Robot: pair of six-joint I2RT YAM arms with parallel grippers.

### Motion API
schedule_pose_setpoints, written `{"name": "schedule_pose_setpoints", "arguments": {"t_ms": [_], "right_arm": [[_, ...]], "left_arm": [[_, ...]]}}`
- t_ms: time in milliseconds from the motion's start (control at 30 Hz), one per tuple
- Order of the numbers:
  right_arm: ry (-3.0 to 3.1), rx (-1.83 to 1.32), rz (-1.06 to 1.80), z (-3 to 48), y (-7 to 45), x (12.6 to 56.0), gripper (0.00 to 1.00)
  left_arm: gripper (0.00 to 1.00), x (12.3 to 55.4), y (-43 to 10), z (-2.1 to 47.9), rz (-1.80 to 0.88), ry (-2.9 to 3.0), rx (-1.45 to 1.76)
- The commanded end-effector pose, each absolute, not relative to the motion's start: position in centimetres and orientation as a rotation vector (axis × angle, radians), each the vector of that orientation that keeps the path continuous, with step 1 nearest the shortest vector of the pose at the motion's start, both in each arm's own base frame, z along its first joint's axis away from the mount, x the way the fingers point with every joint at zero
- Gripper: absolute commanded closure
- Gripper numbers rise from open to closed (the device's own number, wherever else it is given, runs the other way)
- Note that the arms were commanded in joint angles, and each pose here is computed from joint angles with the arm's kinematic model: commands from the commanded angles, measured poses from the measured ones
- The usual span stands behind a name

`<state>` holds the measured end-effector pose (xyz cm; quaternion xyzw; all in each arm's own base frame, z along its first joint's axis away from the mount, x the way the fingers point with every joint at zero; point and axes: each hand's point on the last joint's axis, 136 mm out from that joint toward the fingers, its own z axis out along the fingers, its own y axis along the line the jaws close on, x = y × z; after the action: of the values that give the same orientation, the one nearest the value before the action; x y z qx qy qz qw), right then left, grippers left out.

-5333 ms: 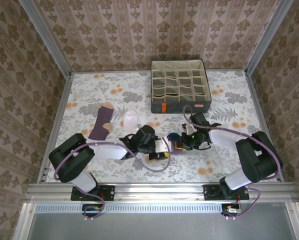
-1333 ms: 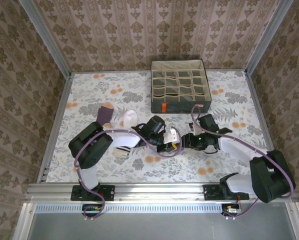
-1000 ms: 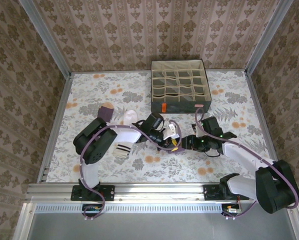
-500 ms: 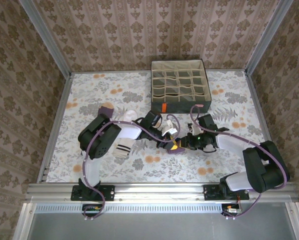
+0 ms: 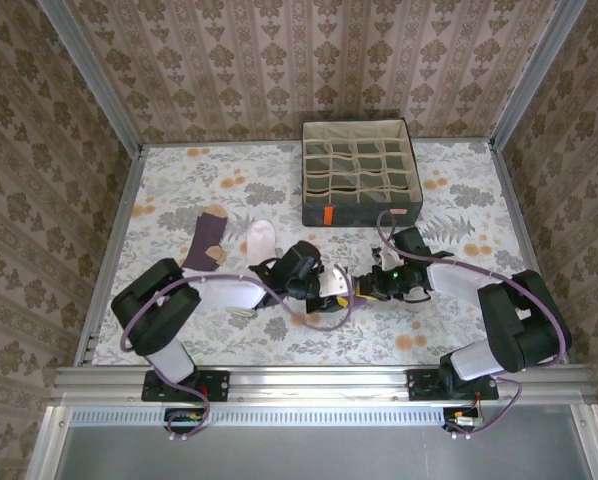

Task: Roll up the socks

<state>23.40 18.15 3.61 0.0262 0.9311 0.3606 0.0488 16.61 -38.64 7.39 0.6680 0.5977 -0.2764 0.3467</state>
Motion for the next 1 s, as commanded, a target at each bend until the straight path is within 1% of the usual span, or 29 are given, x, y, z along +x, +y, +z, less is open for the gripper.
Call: {"name": "schedule_pose_setpoints", "arguments": {"t_ms": [0,167,300,533,600,633,700,767,833,867,900,967], "right_arm": [[3.004,0.142,0.901,0.4,16.0,21.2,0.98],[3.017,0.137,0.904,0.4,16.1,21.1,0.99],[3.026,0.138,0.912,0.3,16.2,21.1,0.99],[3.023,0.123,0.947,0.6,16.5,21.0,0.99],[3.024,0.115,0.961,0.6,16.6,20.9,0.98],[3.022,0.109,0.969,0.7,16.7,20.9,0.97],[3.013,0.101,0.988,0.9,16.9,20.9,0.93],[2.994,0.088,1.004,1.4,17.0,21.1,0.83],[2.973,0.076,1.005,2.0,17.1,21.4,0.70],[2.961,0.073,1.001,2.3,17.0,21.6,0.63],[2.948,0.066,0.999,2.6,17.0,21.8,0.59],[2.918,0.064,0.989,3.4,16.9,22.2,0.56]], "left_arm": [[0.66,17.6,-38.4,8.1,-0.414,1.350,1.749],[0.57,17.5,-38.1,7.1,-0.188,1.262,1.793],[0.55,17.3,-38.3,5.3,-0.141,1.264,1.852],[0.55,17.8,-38.2,1.7,-0.105,1.398,1.911],[0.59,17.6,-38.1,1.1,-0.114,1.430,1.928],[0.62,17.4,-38.0,0.9,-0.133,1.446,1.938],[0.68,16.7,-37.9,0.7,-0.201,1.489,1.960],[0.77,16.0,-37.6,0.6,-0.324,1.564,1.982],[0.82,15.3,-37.4,0.7,-0.462,1.641,1.986],[0.83,15.0,-37.3,0.8,-0.535,1.686,1.980],[0.83,14.7,-37.3,0.9,-0.598,1.719,1.974],[0.86,14.5,-37.2,1.0,-0.712,1.809,1.960]]}}
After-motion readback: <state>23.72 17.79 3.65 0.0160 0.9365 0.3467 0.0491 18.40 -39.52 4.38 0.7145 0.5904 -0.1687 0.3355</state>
